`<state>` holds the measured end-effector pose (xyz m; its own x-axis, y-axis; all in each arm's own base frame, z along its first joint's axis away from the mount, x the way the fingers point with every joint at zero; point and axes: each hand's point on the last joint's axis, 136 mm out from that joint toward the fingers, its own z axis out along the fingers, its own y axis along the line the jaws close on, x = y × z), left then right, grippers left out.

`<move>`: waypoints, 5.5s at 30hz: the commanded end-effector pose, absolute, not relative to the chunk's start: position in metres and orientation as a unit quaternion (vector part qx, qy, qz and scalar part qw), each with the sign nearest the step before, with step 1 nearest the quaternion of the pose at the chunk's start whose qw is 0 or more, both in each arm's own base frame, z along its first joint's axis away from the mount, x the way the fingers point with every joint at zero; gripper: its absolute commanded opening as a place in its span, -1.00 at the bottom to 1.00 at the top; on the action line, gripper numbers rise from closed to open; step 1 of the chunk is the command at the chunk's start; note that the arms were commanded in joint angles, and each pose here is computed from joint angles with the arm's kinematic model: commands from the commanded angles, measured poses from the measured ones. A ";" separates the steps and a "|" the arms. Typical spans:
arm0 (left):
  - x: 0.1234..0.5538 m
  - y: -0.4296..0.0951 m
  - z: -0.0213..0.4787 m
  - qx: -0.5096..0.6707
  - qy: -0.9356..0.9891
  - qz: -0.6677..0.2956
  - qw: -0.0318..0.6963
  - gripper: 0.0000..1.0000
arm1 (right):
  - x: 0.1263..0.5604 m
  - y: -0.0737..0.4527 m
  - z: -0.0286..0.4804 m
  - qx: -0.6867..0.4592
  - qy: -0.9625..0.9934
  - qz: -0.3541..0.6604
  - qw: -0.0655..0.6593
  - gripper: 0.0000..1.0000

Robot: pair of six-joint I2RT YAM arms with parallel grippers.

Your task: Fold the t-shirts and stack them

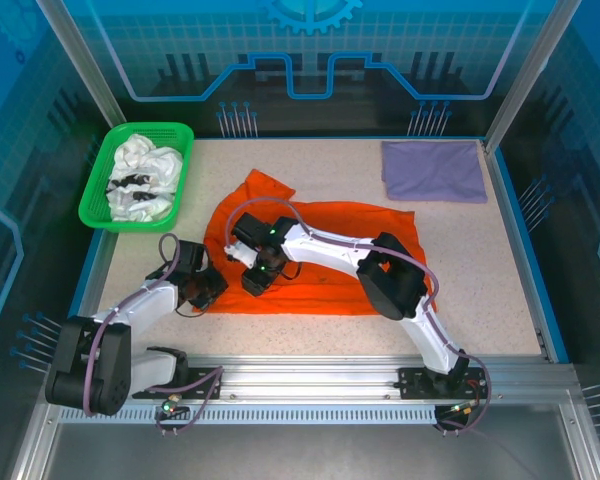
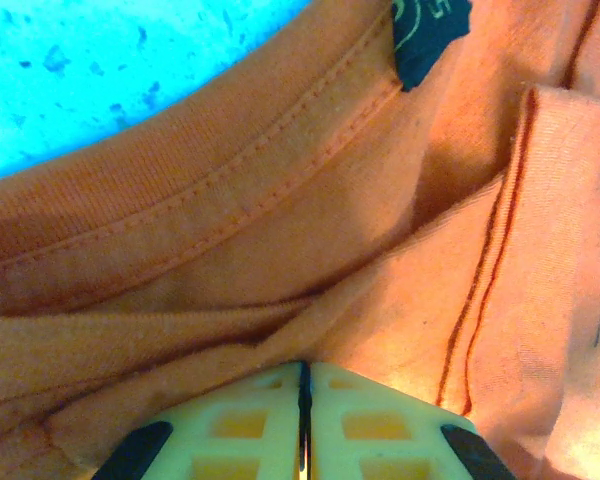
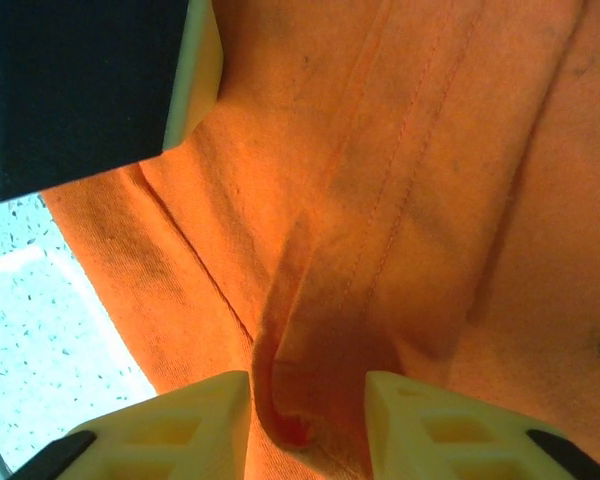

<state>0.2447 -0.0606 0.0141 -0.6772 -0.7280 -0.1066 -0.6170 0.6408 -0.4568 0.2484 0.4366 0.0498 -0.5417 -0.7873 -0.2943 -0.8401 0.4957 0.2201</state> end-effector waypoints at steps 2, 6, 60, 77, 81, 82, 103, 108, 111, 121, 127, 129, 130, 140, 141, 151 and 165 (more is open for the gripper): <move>0.233 -0.056 0.009 -0.374 0.899 -0.184 0.130 -0.79 | 0.243 0.438 0.044 -0.479 0.860 0.163 0.062 -0.50; 0.232 -0.055 0.008 -0.374 0.900 -0.182 0.130 -0.79 | 0.243 0.438 0.044 -0.477 0.861 0.168 0.059 -0.72; 0.234 -0.045 0.023 -0.354 0.908 -0.154 0.161 -0.68 | 0.327 0.335 0.068 -0.135 0.948 0.271 0.097 -0.18; 0.262 -0.136 0.066 -0.174 0.953 -0.152 0.195 -0.52 | 0.246 0.174 0.065 0.118 0.959 0.198 0.166 0.14; 0.246 -0.126 0.031 -0.200 0.957 -0.131 0.167 -0.51 | 0.215 0.137 0.047 0.171 0.953 0.173 0.181 0.27; 0.241 -0.121 0.023 -0.207 0.958 -0.120 0.160 -0.50 | 0.208 0.129 0.042 0.180 0.952 0.167 0.180 0.27; 0.156 -0.068 0.009 -0.259 0.955 -0.042 0.139 -0.51 | 0.145 0.103 0.006 0.199 0.969 0.141 0.034 0.11; 0.147 -0.069 0.007 -0.258 0.956 -0.044 0.134 -0.51 | 0.126 0.109 0.003 0.197 0.971 0.133 0.006 0.03; 0.142 -0.067 0.009 -0.260 0.955 -0.042 0.135 -0.51 | 0.116 0.108 0.006 0.196 0.972 0.128 0.013 0.04; 0.180 -0.072 0.099 -0.241 0.939 -0.076 0.233 -0.19 | 0.159 0.097 0.078 0.161 0.967 0.138 0.142 0.30; 0.257 -0.097 0.188 -0.212 0.922 -0.122 0.300 0.08 | 0.243 0.086 0.133 0.125 0.958 0.142 0.216 0.37; 0.289 -0.102 0.210 -0.203 0.919 -0.119 0.317 0.17 | 0.273 0.082 0.139 0.119 0.954 0.162 0.224 0.30; 0.307 -0.104 0.218 -0.199 0.918 -0.119 0.322 0.22 | 0.295 0.076 0.150 0.124 0.948 0.169 0.238 0.23; 0.493 -0.117 0.192 -0.172 0.932 -0.142 0.286 0.46 | 0.394 0.010 0.104 0.246 0.927 0.182 0.216 -0.14; 0.510 -0.118 0.180 -0.169 0.936 -0.137 0.276 0.46 | 0.401 0.011 0.100 0.247 0.929 0.180 0.209 -0.12; 0.617 -0.094 0.101 -0.144 0.950 -0.039 0.275 0.33 | 0.433 0.015 0.078 0.251 0.928 0.178 0.212 -0.04; 0.625 -0.076 0.048 -0.109 0.958 0.019 0.265 0.20 | 0.429 0.015 0.064 0.249 0.927 0.179 0.215 -0.03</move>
<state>0.6265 -0.0821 0.0648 -0.8143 -0.2399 -0.5285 -0.2395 0.9683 -0.0705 0.4291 0.0081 0.0695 -0.7785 0.5406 -0.3189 0.3930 0.8160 0.4238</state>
